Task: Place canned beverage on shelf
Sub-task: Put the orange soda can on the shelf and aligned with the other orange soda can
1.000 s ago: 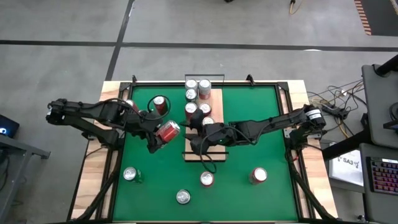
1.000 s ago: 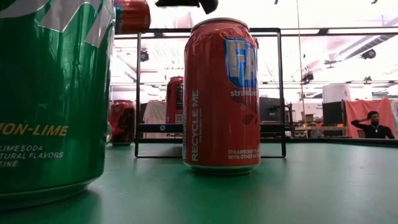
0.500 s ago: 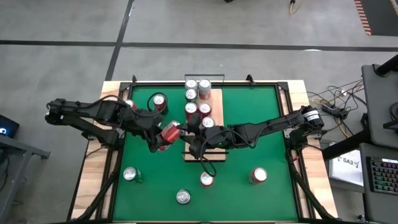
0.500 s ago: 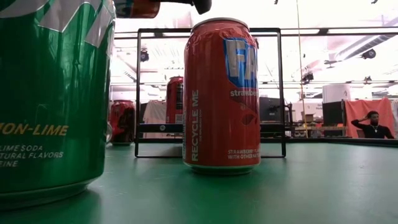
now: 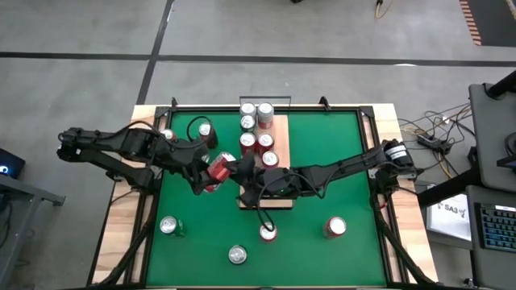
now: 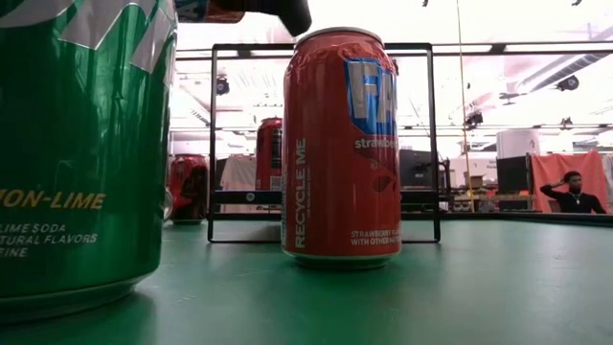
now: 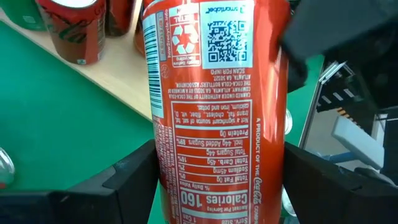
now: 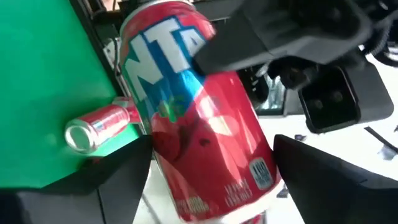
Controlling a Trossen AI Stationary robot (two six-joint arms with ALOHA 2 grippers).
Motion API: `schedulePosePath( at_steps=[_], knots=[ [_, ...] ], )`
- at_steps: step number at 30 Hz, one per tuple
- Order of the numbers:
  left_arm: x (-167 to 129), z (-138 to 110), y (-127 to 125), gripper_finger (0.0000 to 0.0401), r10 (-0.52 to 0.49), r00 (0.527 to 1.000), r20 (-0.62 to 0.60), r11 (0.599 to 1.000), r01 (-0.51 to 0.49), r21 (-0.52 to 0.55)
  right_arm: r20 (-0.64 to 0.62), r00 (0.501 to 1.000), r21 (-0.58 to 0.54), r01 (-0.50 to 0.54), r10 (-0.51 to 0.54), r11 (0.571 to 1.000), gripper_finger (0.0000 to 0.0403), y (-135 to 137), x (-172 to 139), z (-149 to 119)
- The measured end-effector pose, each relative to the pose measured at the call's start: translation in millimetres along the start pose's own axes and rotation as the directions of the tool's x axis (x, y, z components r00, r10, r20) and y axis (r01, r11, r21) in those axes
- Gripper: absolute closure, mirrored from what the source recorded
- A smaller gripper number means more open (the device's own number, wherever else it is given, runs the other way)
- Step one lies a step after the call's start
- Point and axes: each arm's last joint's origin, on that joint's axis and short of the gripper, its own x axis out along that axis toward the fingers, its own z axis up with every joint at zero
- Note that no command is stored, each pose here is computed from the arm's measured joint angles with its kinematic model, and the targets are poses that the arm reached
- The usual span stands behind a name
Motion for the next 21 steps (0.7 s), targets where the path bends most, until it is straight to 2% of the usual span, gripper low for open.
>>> schedulePosePath(
  at_steps=[5,9,13,21],
  knots=[
    [0.1,0.4,-0.6,0.0126,-0.006,1.0,0.004,1.0,0.006,0.001,-0.004,0.999,-0.113,0.033,-0.034,0.993,0.0063,6.4,7.7,2.8],
    [1.1,0.4,-0.9,0.0126,-0.008,1.0,-0.002,1.0,0.008,0.001,-0.014,0.998,-0.213,0.062,-0.066,0.975,0.0062,13.2,15.0,5.1],
    [1.1,0.3,-1.0,0.0126,-0.009,1.0,-0.003,1.0,0.009,0.002,-0.024,0.995,-0.269,0.082,-0.092,0.96,0.0067,15.0,18.1,5.7],
    [1.1,0.3,-0.9,0.0125,-0.008,1.0,-0.004,1.0,0.008,0.001,-0.044,0.993,-0.275,0.089,-0.105,0.957,0.0113,13.7,19.7,2.7]
  ],
)
